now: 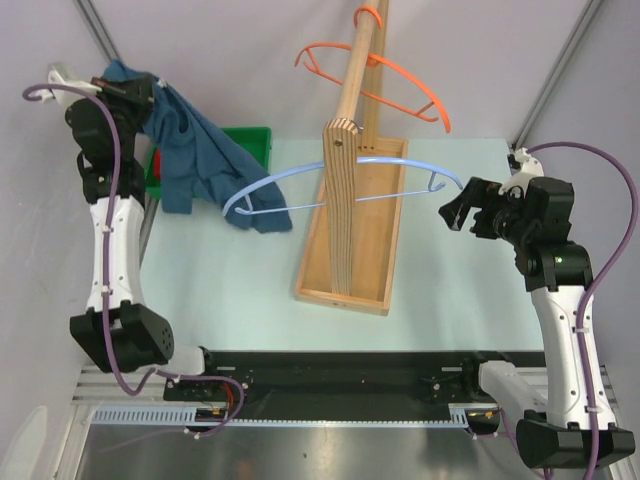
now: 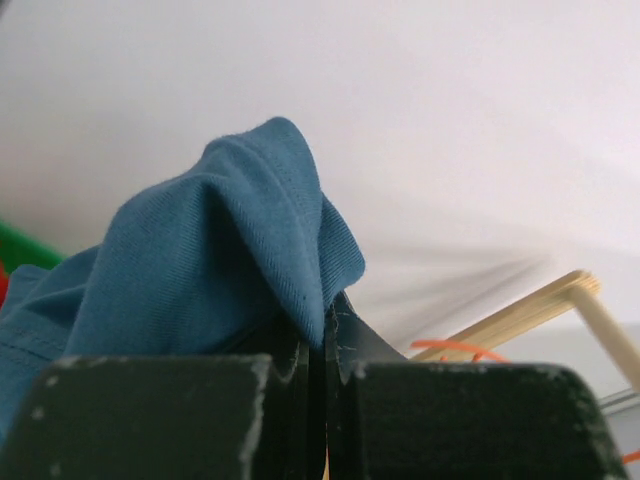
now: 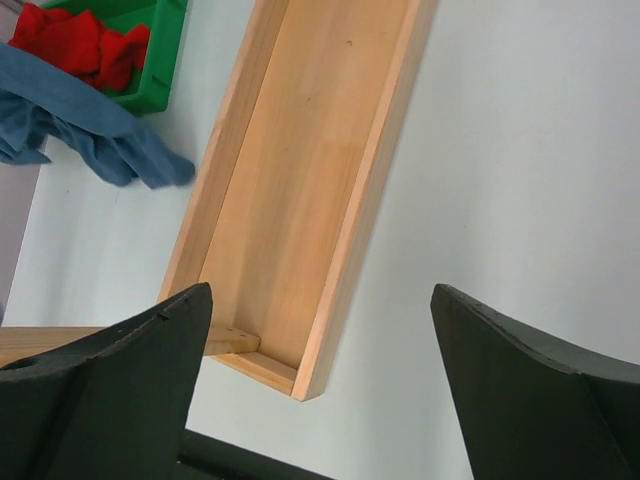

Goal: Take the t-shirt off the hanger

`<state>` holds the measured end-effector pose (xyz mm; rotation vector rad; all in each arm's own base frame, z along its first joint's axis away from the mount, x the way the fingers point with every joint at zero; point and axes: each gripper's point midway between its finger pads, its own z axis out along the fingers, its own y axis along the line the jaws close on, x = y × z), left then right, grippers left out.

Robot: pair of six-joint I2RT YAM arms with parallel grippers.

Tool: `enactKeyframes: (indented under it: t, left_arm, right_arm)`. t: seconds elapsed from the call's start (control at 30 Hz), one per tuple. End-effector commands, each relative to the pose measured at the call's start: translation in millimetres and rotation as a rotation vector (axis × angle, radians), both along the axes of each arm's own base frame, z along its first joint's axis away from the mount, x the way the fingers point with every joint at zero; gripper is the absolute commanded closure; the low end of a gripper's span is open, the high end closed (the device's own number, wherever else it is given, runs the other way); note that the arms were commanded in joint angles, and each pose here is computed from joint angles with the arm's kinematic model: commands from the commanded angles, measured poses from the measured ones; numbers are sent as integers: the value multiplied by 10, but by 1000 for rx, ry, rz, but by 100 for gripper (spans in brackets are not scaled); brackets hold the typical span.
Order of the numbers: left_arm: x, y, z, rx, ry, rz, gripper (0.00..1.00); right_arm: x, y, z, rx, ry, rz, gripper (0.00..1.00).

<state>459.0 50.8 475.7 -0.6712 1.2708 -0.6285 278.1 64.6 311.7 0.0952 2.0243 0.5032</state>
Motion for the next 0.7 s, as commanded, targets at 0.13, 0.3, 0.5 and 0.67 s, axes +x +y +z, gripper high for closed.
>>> enactKeyframes:
  t: [0.13, 0.3, 0.5, 0.67]
  left_arm:
    - [209, -132, 1627, 86, -411, -60, 100]
    - [189, -362, 2381, 91, -693, -154, 100]
    - [829, -527, 1506, 74, -478, -214, 100]
    - [1247, -607, 304, -11, -173, -247, 100]
  right_arm:
    - [60, 73, 171, -17, -51, 28, 4]
    - [50, 110, 116, -7, -34, 40, 5]
    - [-26, 72, 147, -27, -47, 27, 5]
    - [-89, 85, 140, -16, -50, 27, 5]
